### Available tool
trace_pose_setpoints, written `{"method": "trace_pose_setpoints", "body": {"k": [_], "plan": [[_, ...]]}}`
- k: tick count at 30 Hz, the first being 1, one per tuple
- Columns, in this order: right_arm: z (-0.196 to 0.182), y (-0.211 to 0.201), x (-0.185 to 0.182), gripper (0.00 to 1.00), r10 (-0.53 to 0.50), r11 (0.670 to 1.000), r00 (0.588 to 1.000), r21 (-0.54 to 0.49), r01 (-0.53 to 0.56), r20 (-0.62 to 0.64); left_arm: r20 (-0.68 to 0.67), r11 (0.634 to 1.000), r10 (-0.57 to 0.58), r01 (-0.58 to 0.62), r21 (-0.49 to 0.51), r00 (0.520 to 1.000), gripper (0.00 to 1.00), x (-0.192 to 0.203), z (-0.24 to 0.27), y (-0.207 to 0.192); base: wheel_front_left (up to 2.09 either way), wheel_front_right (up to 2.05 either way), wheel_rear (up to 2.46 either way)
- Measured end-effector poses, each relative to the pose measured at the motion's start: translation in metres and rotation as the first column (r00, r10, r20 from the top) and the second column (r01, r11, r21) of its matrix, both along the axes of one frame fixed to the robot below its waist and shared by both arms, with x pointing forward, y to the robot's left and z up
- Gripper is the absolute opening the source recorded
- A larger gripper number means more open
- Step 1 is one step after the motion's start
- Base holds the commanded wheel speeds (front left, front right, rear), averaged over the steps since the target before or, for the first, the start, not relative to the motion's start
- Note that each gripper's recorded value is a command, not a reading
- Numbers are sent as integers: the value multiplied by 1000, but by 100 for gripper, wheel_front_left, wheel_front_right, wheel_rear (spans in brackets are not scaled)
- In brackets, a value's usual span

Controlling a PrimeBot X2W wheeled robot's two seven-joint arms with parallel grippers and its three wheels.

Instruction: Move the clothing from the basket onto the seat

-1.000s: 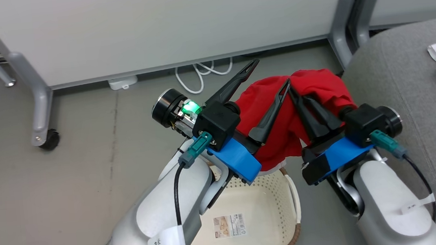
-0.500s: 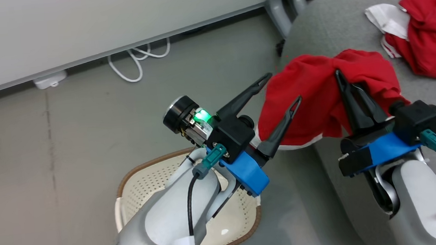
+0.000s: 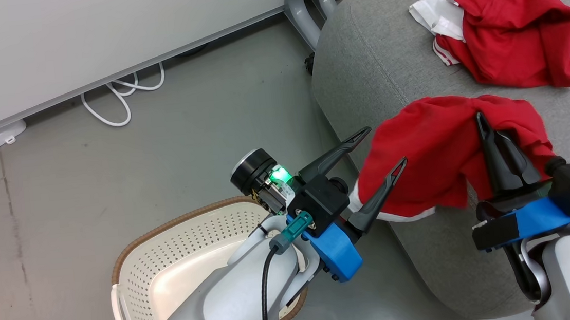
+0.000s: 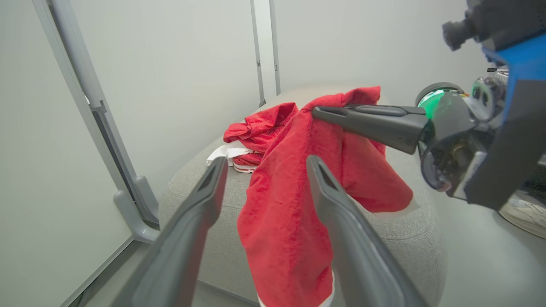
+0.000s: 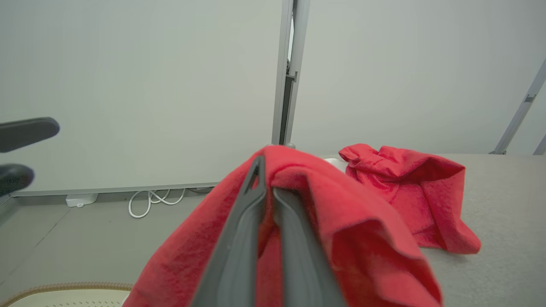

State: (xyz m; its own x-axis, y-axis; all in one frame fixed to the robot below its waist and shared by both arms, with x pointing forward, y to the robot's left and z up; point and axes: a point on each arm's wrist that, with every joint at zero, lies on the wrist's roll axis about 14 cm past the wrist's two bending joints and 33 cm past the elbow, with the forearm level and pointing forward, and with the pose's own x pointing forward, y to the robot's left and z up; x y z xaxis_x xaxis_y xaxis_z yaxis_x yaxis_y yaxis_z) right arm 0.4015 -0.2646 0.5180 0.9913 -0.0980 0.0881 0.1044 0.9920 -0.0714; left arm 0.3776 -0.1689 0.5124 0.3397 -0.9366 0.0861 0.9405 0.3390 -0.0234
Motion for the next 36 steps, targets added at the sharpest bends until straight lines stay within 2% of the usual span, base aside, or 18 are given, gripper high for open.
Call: {"method": "trace_pose_setpoints", "body": {"k": [9,14,19,25,31,33,36], "plan": [[0,-10,-7,0,-32,999,999,0,32,1,-1,1000,-3,3,-1,1000,100,-1,0,-1,0,0,0],[6,-8,3,0,-22,1000,1000,-8,22,20,-2,1000,1,-1,2,1000,100,3,-4,0,0,0,0],[32,-12,36,0,7,998,996,-67,-1,89,18,1000,2,-1,-6,1000,100,19,-5,-2,0,0,0],[93,-29,95,0,24,984,965,-177,23,260,21,1000,11,-11,-11,1000,100,52,-24,-2,0,0,0],[147,-79,136,0,-56,955,902,-239,173,428,-4,1000,15,-15,17,1000,100,83,-65,1,0,0,0],[151,-96,146,0,-90,944,887,-246,221,452,-16,1000,15,-15,21,1000,100,92,-79,1,0,0,0],[139,-123,160,0,-138,922,891,-273,275,433,-43,999,17,-16,34,999,100,102,-104,3,0,0,0]]}}
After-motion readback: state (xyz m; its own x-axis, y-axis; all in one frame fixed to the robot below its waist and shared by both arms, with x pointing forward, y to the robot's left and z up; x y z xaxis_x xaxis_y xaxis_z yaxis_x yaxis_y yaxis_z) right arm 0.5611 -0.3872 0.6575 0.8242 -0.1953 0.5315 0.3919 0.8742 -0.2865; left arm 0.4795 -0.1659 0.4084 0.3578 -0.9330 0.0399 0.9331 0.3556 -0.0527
